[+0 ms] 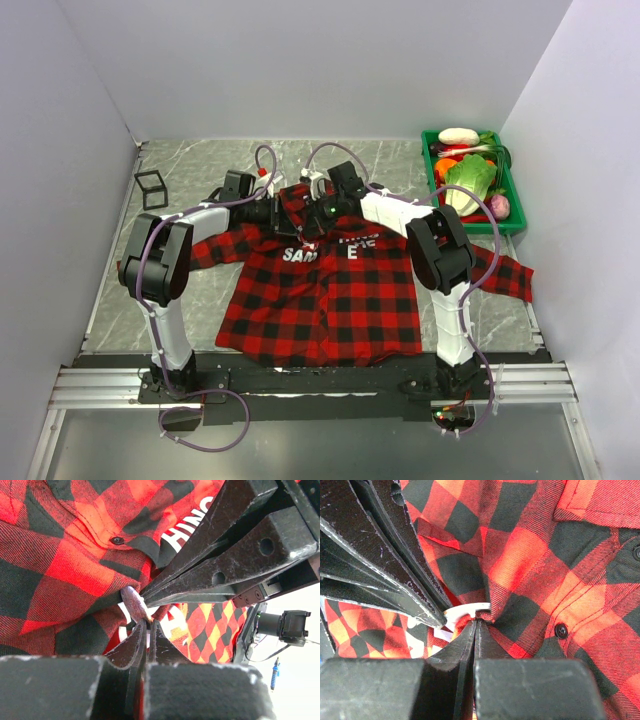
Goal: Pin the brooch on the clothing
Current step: Pin the brooch to the clothes.
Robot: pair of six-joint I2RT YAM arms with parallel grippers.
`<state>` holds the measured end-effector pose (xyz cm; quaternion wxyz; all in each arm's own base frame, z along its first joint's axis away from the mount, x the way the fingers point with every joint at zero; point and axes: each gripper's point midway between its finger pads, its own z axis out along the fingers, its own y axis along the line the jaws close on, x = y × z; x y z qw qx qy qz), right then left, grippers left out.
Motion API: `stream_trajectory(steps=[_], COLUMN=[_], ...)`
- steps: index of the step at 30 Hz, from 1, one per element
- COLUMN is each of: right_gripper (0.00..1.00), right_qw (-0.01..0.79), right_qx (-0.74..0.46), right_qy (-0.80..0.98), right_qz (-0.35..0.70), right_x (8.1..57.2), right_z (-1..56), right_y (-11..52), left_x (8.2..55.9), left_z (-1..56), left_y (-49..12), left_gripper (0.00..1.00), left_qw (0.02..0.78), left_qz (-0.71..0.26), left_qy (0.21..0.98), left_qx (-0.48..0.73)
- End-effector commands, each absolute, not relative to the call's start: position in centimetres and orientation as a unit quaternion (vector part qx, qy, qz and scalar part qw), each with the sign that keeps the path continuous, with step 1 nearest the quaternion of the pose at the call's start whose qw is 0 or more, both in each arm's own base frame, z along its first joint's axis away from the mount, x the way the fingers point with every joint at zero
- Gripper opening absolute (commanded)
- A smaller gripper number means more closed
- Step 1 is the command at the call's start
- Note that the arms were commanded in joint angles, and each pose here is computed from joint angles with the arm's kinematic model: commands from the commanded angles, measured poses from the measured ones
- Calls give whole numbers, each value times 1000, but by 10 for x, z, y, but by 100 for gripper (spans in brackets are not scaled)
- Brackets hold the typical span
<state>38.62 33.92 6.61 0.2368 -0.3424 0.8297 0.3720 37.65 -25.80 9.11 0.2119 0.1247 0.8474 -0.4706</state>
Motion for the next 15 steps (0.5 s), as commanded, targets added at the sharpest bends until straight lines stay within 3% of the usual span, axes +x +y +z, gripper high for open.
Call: stream_trajectory(steps=[1,15], right_gripper=[0,0], right_qw=[250,245], right_qx=[-350,-333], right_qy=[821,849], right_qz=[375,328], right_x=[391,397], right_z=[60,27], right_y=[348,344], left_x=[360,379], left_z=[155,98], left_y=[-284,-264], left_gripper=[1,1], left_qw=[235,217], left_qz=[-547,-444], left_qy=[779,859], left_qx=[197,130])
